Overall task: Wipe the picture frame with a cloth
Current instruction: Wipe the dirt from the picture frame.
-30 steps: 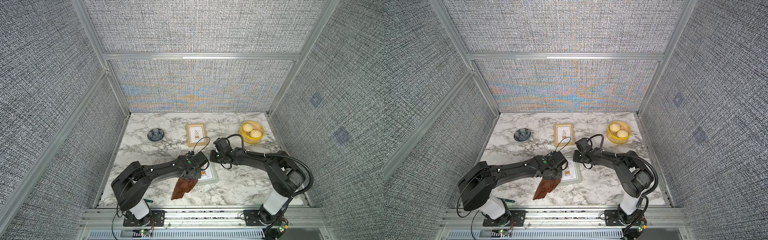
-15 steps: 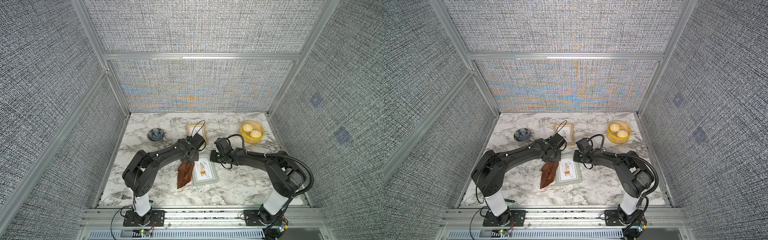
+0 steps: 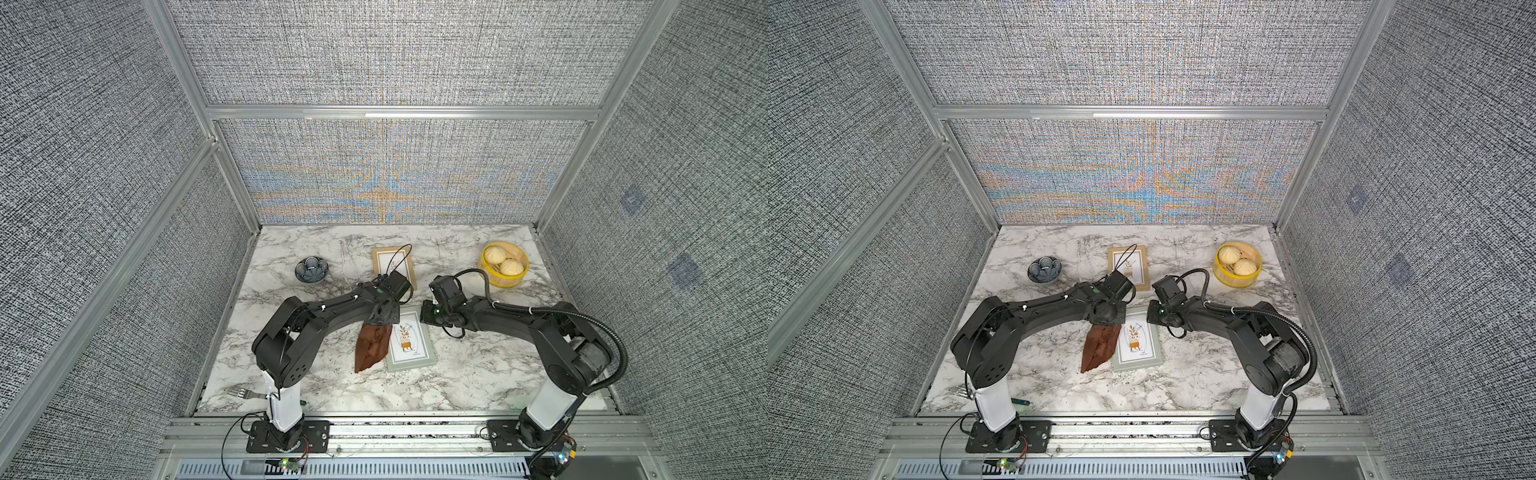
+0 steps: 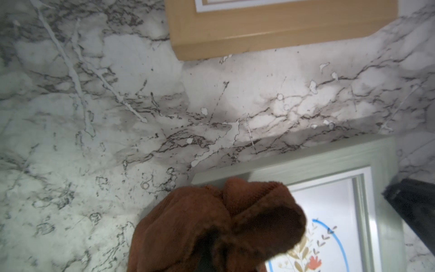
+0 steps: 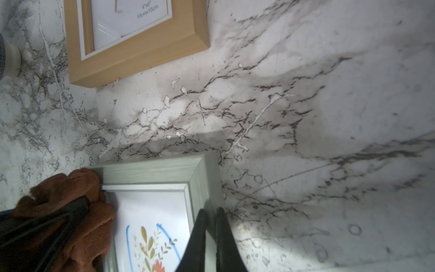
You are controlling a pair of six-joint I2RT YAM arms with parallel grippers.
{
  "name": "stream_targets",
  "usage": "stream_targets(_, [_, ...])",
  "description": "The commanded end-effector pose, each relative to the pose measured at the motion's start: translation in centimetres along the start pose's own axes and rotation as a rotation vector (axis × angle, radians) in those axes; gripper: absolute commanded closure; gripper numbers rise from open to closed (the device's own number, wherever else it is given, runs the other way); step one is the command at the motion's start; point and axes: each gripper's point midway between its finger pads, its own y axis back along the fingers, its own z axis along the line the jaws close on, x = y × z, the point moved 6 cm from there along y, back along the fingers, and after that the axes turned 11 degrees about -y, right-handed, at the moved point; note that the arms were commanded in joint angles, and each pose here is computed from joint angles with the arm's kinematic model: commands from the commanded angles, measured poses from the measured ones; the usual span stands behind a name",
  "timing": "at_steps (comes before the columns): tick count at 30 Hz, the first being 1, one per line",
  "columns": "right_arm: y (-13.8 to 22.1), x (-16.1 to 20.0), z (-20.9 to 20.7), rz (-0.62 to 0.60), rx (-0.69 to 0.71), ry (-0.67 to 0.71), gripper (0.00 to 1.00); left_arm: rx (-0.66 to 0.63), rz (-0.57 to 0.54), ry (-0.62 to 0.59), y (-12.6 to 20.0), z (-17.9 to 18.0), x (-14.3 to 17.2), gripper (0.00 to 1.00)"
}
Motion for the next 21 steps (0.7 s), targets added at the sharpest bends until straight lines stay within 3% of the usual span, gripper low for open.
stream_targets(1, [-0.4,2.8,-4.9,0.116,0.238,-0.025,0.91,-0.004,0.164,0.006,-0.4,0.9,4.3,1.00])
stream_targets(10, [-1.0,2.9,-5.3,0.126,0.247,-0.043,0.91,0.090,0.182,0.003,1.1,-0.3,8.3,1.00])
stream_targets(21, [-1.2,3.0,-5.5,0.125,0.252,-0.043,0.91,0.101,0.171,-0.011,3.4,-0.9,12.1,1.00])
